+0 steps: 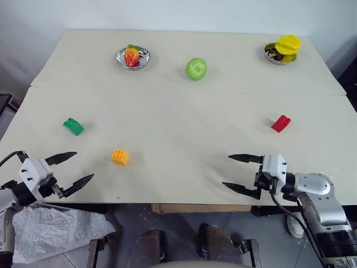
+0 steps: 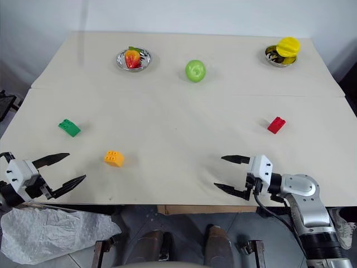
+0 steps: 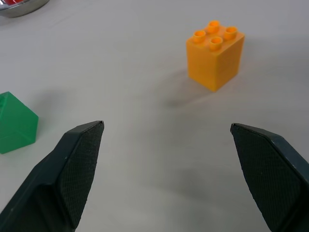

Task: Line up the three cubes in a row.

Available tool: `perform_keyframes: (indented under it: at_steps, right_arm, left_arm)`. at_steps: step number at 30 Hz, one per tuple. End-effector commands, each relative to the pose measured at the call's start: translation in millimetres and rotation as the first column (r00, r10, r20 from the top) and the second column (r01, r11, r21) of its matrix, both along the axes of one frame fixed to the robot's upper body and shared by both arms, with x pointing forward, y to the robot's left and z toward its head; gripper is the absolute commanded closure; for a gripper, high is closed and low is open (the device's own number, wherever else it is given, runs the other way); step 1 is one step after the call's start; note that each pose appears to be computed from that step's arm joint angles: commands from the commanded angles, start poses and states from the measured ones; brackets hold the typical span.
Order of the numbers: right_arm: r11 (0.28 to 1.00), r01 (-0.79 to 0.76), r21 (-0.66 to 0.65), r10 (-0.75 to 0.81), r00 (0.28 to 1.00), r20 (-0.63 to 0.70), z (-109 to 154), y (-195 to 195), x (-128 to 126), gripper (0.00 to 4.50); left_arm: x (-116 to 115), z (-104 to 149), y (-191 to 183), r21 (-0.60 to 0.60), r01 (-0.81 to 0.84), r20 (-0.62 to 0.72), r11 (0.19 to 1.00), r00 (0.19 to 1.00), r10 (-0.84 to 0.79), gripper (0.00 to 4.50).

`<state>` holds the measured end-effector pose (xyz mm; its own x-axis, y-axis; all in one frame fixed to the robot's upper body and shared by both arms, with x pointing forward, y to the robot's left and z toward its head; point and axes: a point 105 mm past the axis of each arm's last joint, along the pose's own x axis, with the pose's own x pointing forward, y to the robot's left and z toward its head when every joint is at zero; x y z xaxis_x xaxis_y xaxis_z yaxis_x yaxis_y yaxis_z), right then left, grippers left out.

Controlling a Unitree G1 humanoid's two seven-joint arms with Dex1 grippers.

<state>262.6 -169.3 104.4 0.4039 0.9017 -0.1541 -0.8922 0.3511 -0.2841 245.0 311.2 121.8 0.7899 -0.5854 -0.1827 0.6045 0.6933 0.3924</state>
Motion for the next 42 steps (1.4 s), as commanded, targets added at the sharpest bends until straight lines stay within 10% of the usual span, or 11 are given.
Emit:
perform_keyframes:
  at_steps: [1,11,16,22,42]
  right_arm:
    - [1.0,0.001,0.023,-0.002,0.998,0.064,11.7,3.0,0.4,0.0]
    - [0.887,0.358,0.293,-0.407,0.905,0.124,57.1,-39.9,9.0,0.0]
    - [0.631,0.686,0.363,-0.76,0.64,0.112,55.0,-101.0,-2.5,0.0]
    - [0.486,0.836,0.256,-0.873,0.479,0.092,27.2,-127.3,-12.8,0.0]
    - [0.125,0.969,0.211,-0.978,0.157,-0.138,68.2,-115.0,112.7,0.0]
  left_arm:
    - [5.3,16.0,3.4,-0.017,-0.03,0.097,0.999,0.995,0.032,0.02]
    - [14.3,67.0,-87.7,-0.19,0.305,0.083,0.933,0.952,-0.294,0.02]
    - [25.7,58.5,-132.6,-0.098,0.451,0.088,0.887,0.892,-0.443,0.02]
    - [39.8,60.7,-149.0,-0.116,0.501,0.078,0.857,0.865,-0.496,0.02]
    - [35.4,47.1,-153.8,-0.145,0.531,-0.003,0.835,0.843,-0.537,0.02]
